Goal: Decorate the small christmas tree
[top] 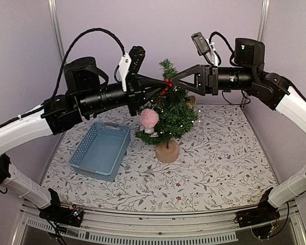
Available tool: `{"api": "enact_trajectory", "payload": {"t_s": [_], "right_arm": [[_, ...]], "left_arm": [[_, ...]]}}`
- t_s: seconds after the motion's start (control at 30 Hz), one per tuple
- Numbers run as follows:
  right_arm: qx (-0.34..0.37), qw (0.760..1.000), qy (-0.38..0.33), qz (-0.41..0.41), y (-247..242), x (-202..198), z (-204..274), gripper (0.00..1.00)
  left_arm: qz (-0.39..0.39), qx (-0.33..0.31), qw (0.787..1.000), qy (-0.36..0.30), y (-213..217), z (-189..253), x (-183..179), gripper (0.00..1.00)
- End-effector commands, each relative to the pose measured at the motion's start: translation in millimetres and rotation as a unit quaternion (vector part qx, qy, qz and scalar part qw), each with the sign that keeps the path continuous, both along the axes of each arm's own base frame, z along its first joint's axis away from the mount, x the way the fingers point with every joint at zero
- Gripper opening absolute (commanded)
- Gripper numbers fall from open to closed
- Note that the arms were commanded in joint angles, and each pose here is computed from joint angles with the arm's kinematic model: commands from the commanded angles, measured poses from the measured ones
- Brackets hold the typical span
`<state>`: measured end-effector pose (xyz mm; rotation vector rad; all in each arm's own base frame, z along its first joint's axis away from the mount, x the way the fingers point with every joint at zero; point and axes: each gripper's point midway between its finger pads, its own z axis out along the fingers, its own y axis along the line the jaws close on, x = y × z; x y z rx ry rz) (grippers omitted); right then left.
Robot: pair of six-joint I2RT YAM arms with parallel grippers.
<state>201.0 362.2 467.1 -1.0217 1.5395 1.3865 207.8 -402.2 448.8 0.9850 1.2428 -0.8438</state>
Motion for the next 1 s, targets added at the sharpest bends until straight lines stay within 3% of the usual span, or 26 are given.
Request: {"api": "enact_trajectory", "payload": {"t_s": [0.0,0.27,0.57,0.67,0.73,0.83,0.97], "right_arm": [[0.016,1.000,-0.007,0.010,5,-1,10,0.49],[0.016,1.000,-0.002,0.018,11,1,6,0.34],[0.009,1.000,0.006,0.011,11,4,1,0.00],[0.006,1.000,0.005,0.000,11,7,0,0.00],[0.005,1.000,-0.002,-0.015,8,11,2,0.00],[0.010,0.999,-0.019,-0.047,3,19,10,0.00],[0.024,0.993,-0.054,-0.100,-10,33,32,0.00]], "left_arm": [[-0.002,-0.011,1.000,-0.019,-3,14,-5,0.00],[-0.002,-0.008,1.000,-0.020,-8,13,-4,0.00],[0.004,-0.002,1.000,-0.022,-9,10,-1,0.00],[0.010,-0.002,1.000,-0.022,-8,10,1,0.02],[0.014,-0.003,1.000,-0.017,-7,9,1,0.18],[0.033,-0.008,0.999,-0.003,1,6,6,0.51],[0.073,-0.029,0.997,0.027,26,9,21,0.71]]}}
